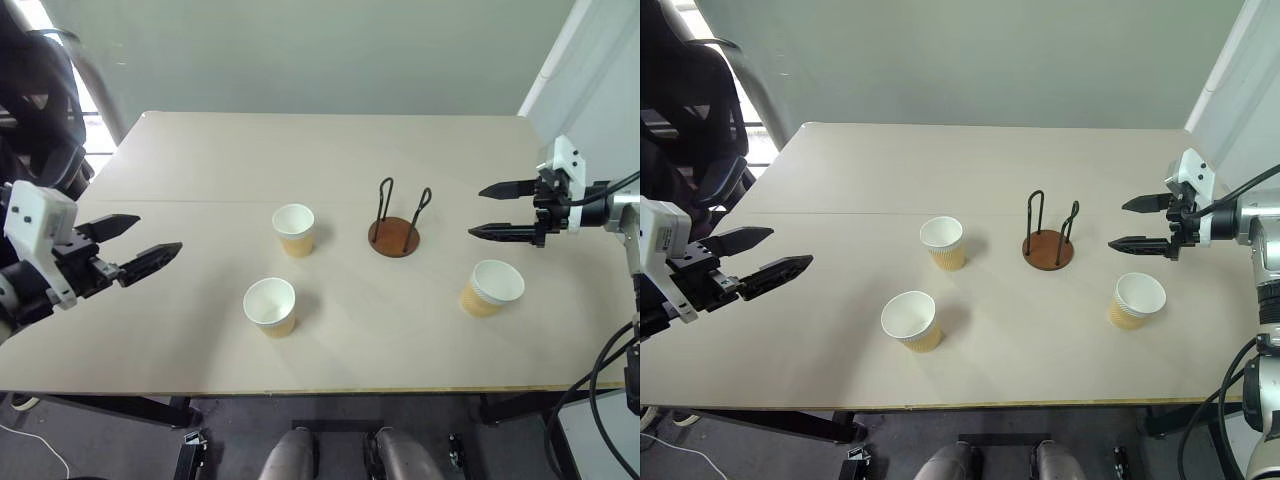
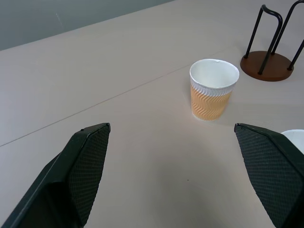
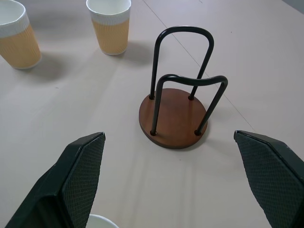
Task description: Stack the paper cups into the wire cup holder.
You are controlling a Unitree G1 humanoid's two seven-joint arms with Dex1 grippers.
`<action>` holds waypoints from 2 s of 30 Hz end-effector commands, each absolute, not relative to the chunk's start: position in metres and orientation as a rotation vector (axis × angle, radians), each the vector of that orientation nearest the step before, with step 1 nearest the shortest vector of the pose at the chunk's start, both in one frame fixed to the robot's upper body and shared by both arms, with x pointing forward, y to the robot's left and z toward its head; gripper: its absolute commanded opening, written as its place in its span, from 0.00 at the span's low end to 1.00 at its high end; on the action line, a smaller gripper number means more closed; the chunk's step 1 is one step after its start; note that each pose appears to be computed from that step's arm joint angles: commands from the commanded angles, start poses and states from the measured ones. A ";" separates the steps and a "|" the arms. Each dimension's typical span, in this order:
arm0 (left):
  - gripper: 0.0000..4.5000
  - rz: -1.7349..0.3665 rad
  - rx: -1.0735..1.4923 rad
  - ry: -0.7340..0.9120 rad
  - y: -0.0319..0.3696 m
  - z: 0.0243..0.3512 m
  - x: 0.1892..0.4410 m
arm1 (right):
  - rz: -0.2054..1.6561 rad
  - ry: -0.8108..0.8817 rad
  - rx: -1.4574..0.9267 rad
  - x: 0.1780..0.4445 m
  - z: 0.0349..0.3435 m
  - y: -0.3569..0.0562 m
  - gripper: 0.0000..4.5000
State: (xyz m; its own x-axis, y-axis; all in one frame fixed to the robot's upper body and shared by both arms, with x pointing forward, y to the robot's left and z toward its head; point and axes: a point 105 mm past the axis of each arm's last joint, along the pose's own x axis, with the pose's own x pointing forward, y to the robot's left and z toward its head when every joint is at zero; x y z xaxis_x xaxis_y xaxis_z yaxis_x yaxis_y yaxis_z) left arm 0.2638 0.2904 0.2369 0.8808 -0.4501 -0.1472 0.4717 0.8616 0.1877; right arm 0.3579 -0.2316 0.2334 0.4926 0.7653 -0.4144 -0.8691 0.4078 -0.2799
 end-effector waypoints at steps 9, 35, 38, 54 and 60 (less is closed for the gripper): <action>0.99 -0.477 0.256 0.051 0.292 0.251 0.262 | 1.043 0.214 -0.526 0.355 0.242 -0.229 1.00; 0.99 -0.743 0.244 0.023 0.230 0.272 0.248 | 1.002 0.334 -0.506 0.368 0.189 -0.189 1.00; 0.99 -0.723 0.249 0.028 0.234 0.271 0.249 | 0.992 0.347 -0.501 0.370 0.182 -0.185 1.00; 0.99 -0.702 0.254 0.021 0.238 0.274 0.245 | 0.949 0.271 -0.455 0.396 0.178 -0.146 1.00; 0.99 -0.698 0.253 0.020 0.237 0.273 0.245 | 0.937 0.246 -0.446 0.402 0.183 -0.141 1.00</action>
State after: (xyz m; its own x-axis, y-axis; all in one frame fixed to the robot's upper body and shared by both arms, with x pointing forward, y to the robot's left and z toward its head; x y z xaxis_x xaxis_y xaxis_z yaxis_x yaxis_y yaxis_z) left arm 0.2489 0.2376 0.2629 0.7578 -0.6399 -0.1275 0.6522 0.7364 0.1799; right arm 0.3987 -0.1431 0.1641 0.5511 0.7136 -0.4325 -0.8314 0.5137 -0.2117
